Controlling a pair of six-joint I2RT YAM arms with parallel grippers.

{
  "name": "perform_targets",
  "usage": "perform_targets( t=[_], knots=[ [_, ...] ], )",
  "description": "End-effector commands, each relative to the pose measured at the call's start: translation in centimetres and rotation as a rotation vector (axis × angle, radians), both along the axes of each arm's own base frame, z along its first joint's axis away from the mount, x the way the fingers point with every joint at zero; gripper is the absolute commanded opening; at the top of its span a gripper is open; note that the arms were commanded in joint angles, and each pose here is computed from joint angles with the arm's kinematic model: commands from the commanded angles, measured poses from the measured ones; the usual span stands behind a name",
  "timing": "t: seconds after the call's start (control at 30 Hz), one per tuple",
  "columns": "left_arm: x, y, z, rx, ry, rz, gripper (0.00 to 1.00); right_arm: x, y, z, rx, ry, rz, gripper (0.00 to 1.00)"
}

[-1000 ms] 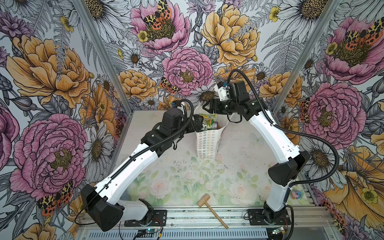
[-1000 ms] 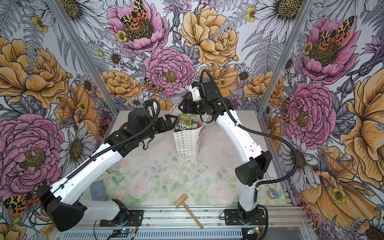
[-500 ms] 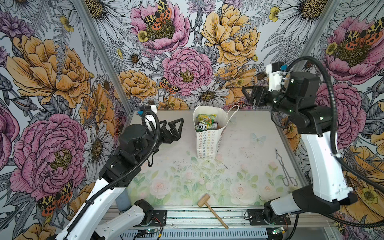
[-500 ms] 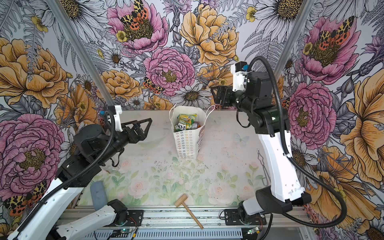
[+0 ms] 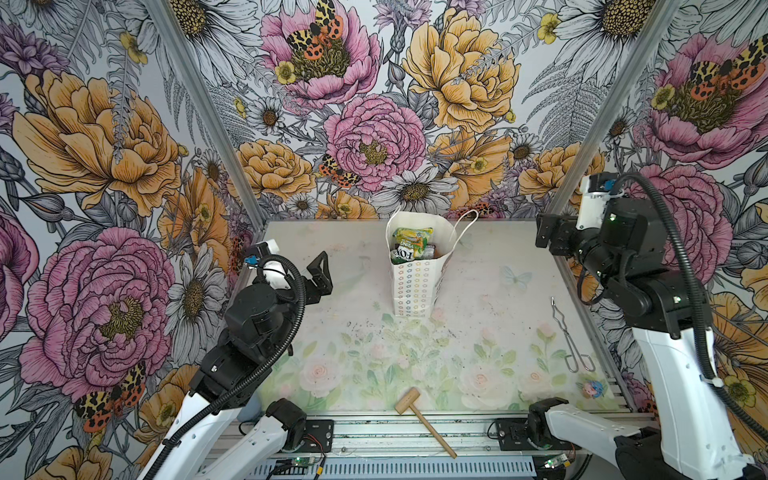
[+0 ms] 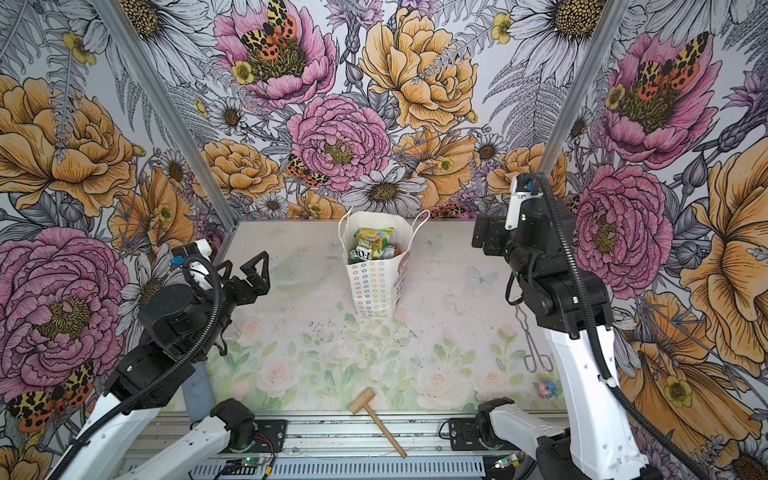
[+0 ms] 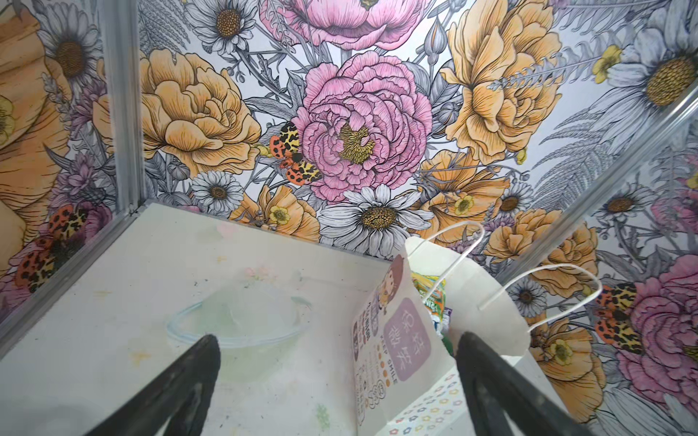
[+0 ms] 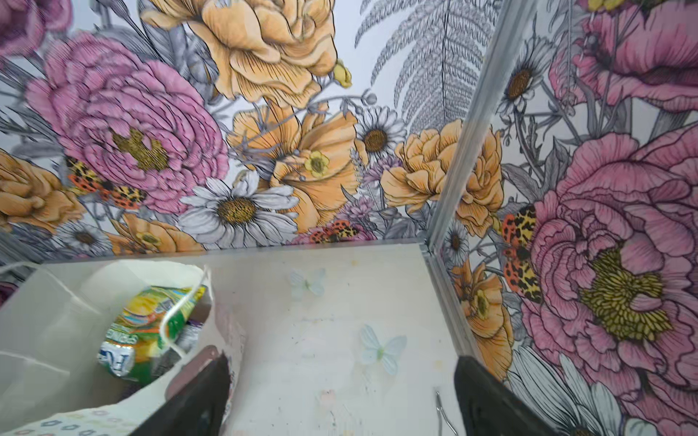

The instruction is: Place the snacks into the paper bag

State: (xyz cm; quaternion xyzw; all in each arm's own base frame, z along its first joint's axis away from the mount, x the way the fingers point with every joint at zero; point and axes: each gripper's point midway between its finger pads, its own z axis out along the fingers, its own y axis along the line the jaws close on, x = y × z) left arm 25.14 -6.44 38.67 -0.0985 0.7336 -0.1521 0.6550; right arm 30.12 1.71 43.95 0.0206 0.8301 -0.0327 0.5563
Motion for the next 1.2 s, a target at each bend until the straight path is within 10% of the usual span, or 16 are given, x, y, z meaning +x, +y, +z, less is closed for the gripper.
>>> perform_targets(
  t=[0.0, 0.47, 1.17],
  knots=[
    [0.3, 1.0, 0.4, 0.072, -0.071, 0.052, 0.99, 0.4, -0.9, -1.6, -0.040, -0.018, -0.017, 0.96],
    [2.9, 1.9, -5.0, 0.328, -0.100, 0.045, 0.99, 5.7, -2.6, -14.7, -0.001, -0.074, 0.010, 1.00],
    [7.3, 6.2, -13.3, 0.349, 0.007, 0.090, 0.99, 8.6, -3.9, -28.9, 0.004, -0.146, -0.008, 1.00]
  ],
)
